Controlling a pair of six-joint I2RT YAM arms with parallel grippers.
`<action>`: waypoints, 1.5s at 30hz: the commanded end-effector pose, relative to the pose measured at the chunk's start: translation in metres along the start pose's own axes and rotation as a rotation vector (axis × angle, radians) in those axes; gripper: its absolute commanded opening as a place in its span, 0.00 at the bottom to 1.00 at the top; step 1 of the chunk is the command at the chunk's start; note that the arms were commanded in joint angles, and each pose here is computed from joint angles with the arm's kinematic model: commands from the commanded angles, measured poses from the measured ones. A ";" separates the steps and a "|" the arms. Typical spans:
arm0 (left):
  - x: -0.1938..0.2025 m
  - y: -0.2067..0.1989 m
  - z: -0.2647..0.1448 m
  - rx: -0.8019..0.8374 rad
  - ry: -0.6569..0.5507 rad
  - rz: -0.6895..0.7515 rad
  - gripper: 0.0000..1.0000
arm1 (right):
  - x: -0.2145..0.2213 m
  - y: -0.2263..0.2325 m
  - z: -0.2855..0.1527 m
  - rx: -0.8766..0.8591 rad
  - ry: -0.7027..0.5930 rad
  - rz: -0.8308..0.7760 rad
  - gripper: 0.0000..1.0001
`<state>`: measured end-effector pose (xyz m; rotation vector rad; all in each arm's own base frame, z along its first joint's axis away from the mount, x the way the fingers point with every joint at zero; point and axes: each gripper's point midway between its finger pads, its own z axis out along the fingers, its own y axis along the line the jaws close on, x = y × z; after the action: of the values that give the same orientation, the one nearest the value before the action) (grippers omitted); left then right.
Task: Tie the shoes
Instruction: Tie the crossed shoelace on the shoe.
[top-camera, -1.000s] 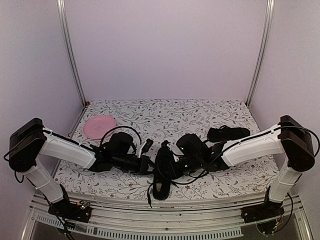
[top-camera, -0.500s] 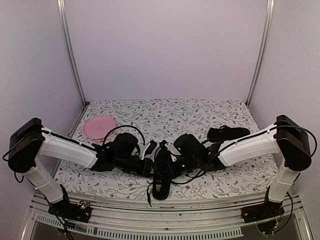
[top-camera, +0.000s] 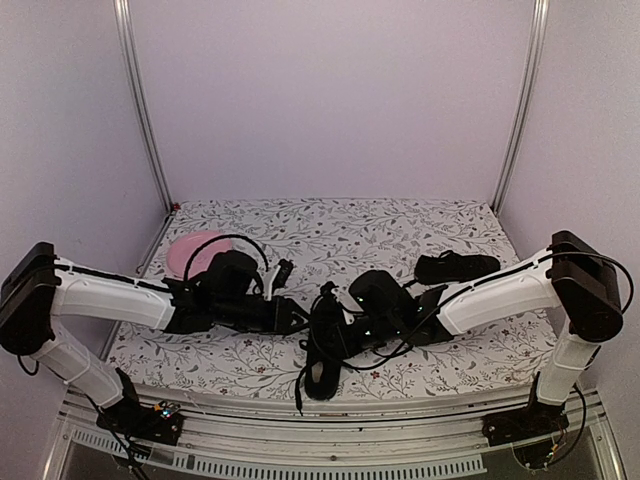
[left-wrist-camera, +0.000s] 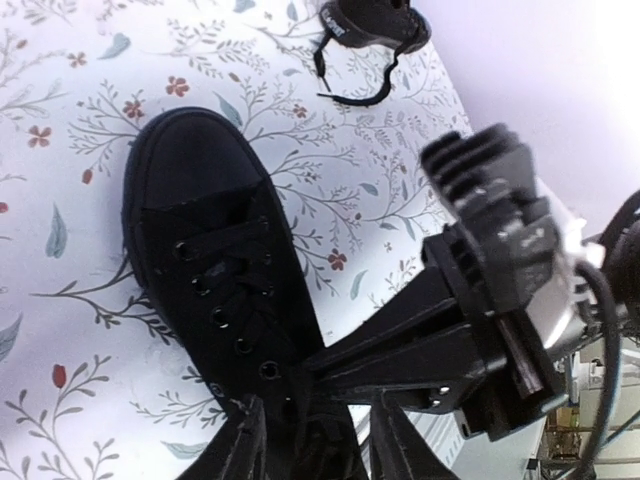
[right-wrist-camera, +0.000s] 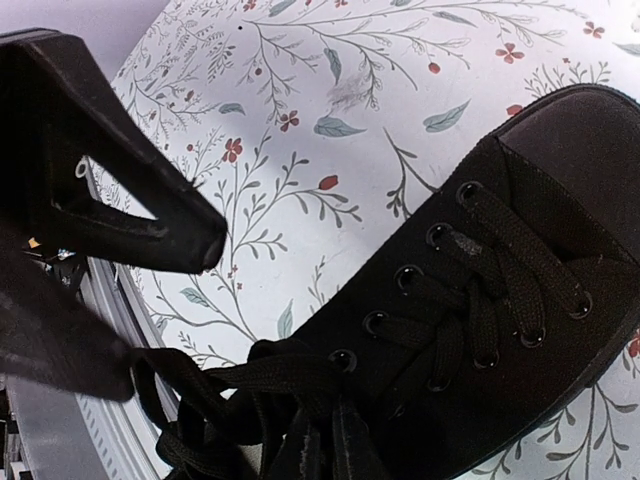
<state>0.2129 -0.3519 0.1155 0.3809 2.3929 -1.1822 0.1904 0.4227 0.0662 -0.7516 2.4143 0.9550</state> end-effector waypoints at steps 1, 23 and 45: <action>0.004 0.030 0.005 -0.069 0.005 -0.088 0.34 | 0.001 -0.001 -0.002 0.010 -0.011 0.006 0.07; 0.013 0.029 0.023 0.040 0.060 -0.143 0.29 | 0.002 -0.002 -0.001 0.010 -0.007 0.009 0.07; 0.016 0.023 0.015 0.088 0.035 -0.158 0.29 | 0.004 -0.002 0.001 0.008 0.003 0.011 0.07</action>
<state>0.2093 -0.3490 0.0706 0.2474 2.5004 -1.3281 0.1905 0.4228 0.0664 -0.7394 2.4196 0.9603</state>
